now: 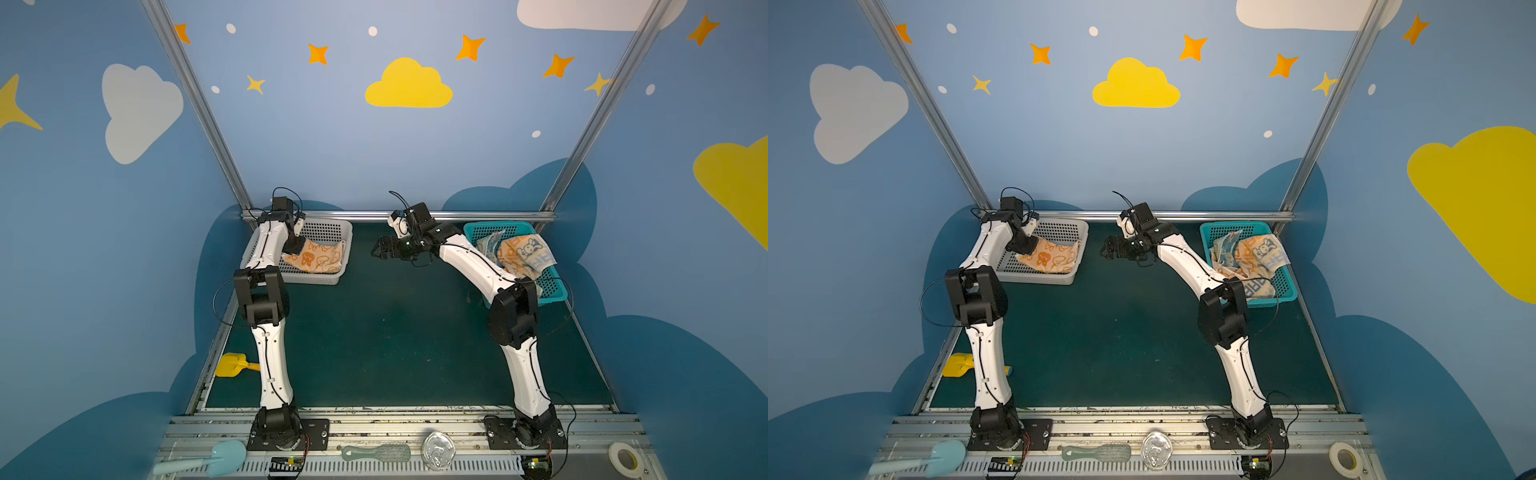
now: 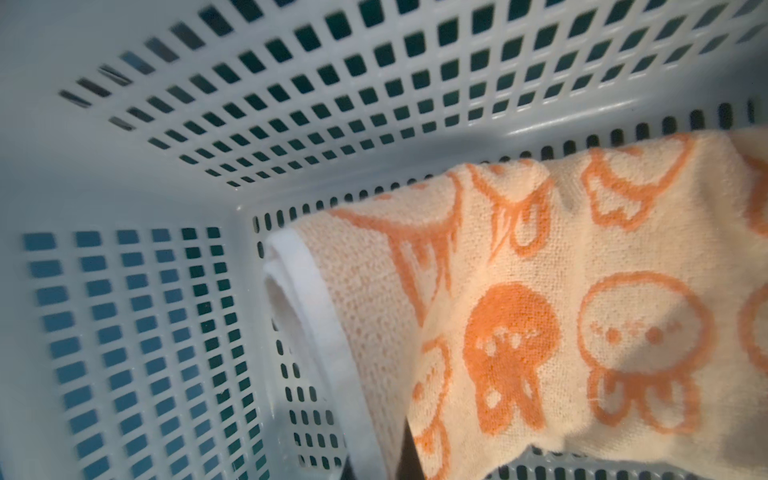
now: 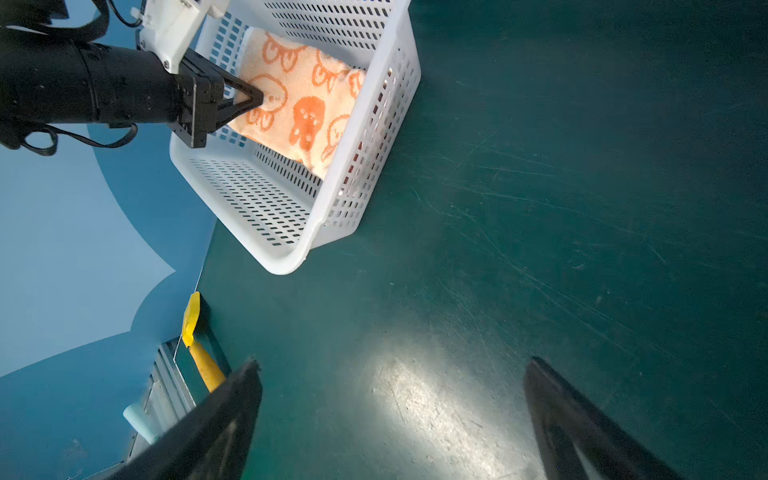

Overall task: Fold and stack the towels
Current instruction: 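Lower the towel into the white basket and open the left gripper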

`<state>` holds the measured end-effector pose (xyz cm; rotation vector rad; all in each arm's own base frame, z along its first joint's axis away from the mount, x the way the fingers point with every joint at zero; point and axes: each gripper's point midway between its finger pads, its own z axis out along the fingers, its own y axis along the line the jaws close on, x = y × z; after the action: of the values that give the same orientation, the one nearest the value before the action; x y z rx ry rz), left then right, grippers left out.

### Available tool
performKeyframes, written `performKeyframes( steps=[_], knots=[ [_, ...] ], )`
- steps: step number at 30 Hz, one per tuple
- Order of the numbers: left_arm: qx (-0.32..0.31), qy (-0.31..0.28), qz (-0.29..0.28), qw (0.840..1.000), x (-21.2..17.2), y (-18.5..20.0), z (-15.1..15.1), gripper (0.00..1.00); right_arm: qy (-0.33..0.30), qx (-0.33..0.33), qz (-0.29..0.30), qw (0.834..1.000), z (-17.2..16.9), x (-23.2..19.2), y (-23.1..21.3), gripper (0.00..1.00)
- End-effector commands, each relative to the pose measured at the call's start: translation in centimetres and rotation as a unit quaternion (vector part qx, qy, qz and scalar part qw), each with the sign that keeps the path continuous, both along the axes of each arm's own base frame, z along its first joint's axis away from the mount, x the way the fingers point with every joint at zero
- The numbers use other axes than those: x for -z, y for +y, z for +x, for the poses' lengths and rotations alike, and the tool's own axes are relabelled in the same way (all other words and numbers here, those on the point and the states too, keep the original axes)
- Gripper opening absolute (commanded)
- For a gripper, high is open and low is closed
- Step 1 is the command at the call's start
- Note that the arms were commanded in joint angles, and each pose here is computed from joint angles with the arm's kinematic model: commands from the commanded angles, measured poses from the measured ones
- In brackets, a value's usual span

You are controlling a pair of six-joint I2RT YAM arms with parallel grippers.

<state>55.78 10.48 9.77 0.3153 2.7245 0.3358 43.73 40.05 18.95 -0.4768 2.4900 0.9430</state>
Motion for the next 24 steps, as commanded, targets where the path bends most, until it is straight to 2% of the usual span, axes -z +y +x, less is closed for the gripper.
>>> performKeyframes(
  steps=[1,7,10,14,15,24],
  knots=[
    [-0.002,0.007,-0.006,1.0,1.2,1.1,0.0,0.03,-0.008,-0.007,-0.001,1.0,0.0,-0.3,0.4,0.98],
    [-0.028,0.023,-0.003,0.999,3.2,2.5,-0.3,0.04,-0.009,-0.009,-0.008,1.0,-0.2,-0.6,0.0,0.98],
    [-0.043,0.018,0.006,0.999,3.3,3.0,-0.1,0.25,-0.009,-0.009,-0.008,1.0,-0.4,-0.6,0.0,0.98],
    [-0.064,0.001,0.011,0.998,2.3,3.4,0.5,0.95,-0.008,-0.006,-0.013,1.0,-0.4,-0.8,-0.3,0.98],
    [-0.069,-0.002,0.009,0.998,2.0,3.5,0.6,1.0,-0.01,-0.005,-0.015,1.0,-0.4,-0.9,-0.4,0.98],
    [-0.082,-0.068,0.034,0.994,-4.6,1.6,1.6,1.0,0.002,0.009,-0.027,1.0,-1.0,-1.1,-1.2,0.98]
  ],
)
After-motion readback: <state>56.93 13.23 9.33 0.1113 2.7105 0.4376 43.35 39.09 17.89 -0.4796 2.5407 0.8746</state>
